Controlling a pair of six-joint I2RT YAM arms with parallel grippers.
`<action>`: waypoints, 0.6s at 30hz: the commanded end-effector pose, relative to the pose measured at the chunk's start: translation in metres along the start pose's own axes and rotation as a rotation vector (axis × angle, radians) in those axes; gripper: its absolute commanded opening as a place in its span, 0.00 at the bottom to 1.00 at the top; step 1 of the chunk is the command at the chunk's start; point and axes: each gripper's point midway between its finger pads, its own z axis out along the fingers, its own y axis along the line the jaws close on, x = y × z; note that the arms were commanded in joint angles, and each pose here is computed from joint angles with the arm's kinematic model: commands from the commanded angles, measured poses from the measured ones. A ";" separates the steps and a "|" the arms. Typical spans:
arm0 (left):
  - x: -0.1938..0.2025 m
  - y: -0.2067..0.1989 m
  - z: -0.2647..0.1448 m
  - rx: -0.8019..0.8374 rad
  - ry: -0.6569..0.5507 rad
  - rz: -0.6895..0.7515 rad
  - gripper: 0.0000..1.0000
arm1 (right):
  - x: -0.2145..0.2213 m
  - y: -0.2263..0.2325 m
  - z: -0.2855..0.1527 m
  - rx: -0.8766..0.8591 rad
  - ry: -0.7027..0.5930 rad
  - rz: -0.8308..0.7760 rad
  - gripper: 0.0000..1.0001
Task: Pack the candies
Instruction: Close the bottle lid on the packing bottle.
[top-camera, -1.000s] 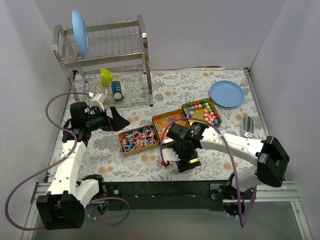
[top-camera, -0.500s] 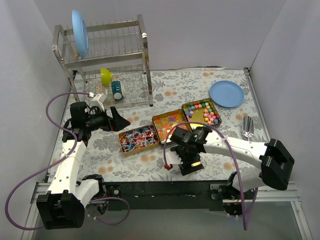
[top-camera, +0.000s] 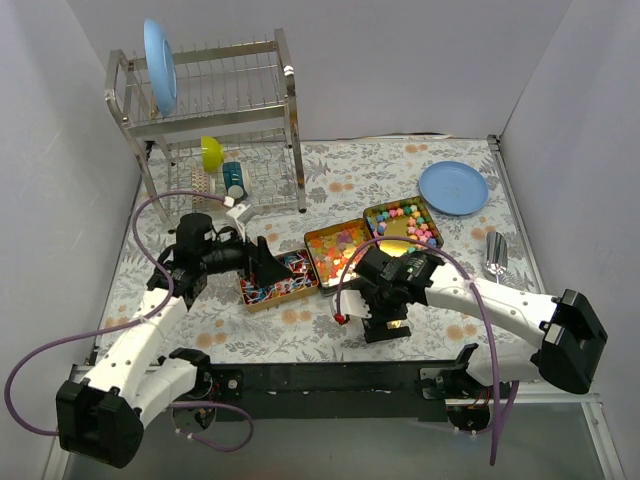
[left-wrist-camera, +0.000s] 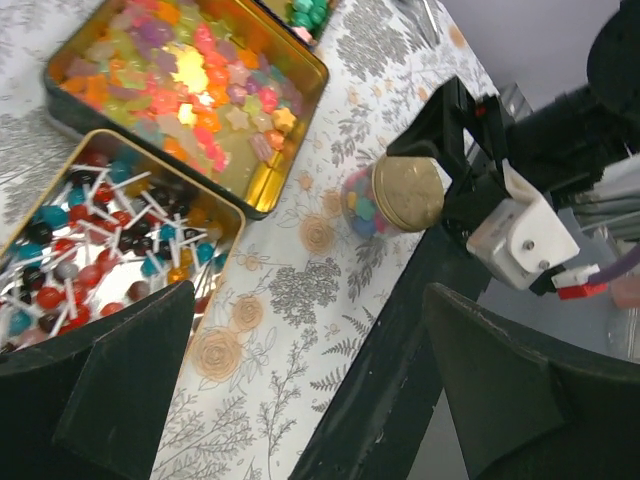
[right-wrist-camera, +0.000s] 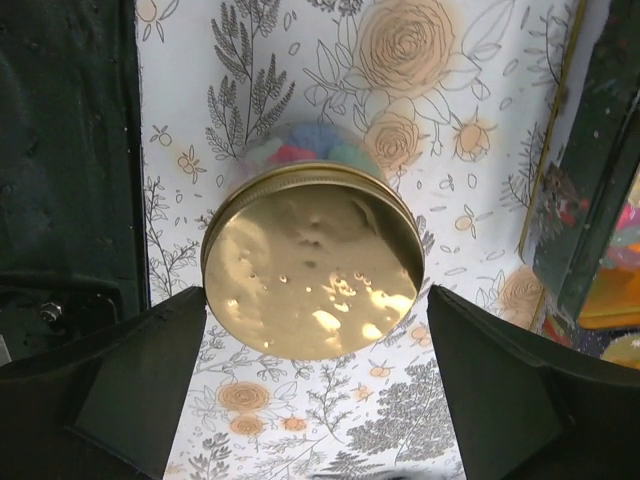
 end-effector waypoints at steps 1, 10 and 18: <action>0.010 -0.013 0.022 0.061 0.012 0.088 0.98 | -0.002 0.002 -0.015 -0.014 -0.004 0.052 0.98; 0.085 -0.064 0.067 0.211 0.111 0.189 0.98 | 0.011 0.006 -0.040 -0.013 0.005 0.102 0.98; 0.135 -0.089 0.101 0.194 0.082 0.414 0.98 | 0.039 -0.074 -0.104 0.253 -0.108 0.508 0.98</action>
